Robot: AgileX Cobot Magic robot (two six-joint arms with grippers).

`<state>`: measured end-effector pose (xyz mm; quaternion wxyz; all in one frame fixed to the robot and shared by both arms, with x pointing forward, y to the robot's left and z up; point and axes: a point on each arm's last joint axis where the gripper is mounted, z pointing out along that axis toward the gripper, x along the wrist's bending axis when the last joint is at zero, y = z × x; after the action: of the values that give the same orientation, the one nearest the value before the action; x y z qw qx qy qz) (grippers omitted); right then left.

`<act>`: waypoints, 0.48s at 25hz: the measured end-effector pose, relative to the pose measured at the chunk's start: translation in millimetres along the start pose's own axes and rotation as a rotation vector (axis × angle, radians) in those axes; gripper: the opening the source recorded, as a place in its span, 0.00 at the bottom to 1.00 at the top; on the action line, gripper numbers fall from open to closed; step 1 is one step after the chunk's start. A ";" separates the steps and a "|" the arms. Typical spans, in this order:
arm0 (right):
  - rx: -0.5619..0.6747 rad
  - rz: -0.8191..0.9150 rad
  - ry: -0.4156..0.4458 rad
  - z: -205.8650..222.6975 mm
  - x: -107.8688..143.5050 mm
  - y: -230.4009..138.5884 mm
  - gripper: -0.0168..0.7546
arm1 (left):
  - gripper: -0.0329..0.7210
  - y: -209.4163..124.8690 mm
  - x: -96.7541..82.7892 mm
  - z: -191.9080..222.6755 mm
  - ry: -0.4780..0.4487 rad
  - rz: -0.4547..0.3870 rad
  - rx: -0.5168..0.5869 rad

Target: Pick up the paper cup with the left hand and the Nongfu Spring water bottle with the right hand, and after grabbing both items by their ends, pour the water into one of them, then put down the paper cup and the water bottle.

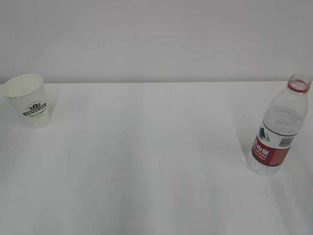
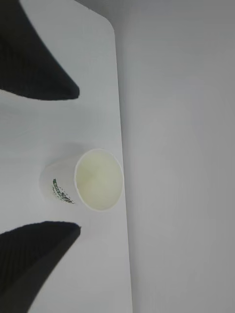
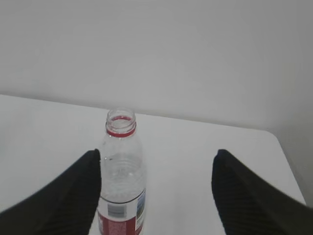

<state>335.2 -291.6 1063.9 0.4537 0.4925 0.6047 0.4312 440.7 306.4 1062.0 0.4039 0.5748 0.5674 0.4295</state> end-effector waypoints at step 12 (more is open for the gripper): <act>0.031 0.012 -0.028 40.1 -4.6 -0.7 0.72 | 0.78 -52.0 -1.4 45.0 0.004 -0.040 0.090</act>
<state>374.5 -293.2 1055.1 0.4517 0.5091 0.6019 0.4178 467.7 307.6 998.7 0.3851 0.5800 0.5984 0.3965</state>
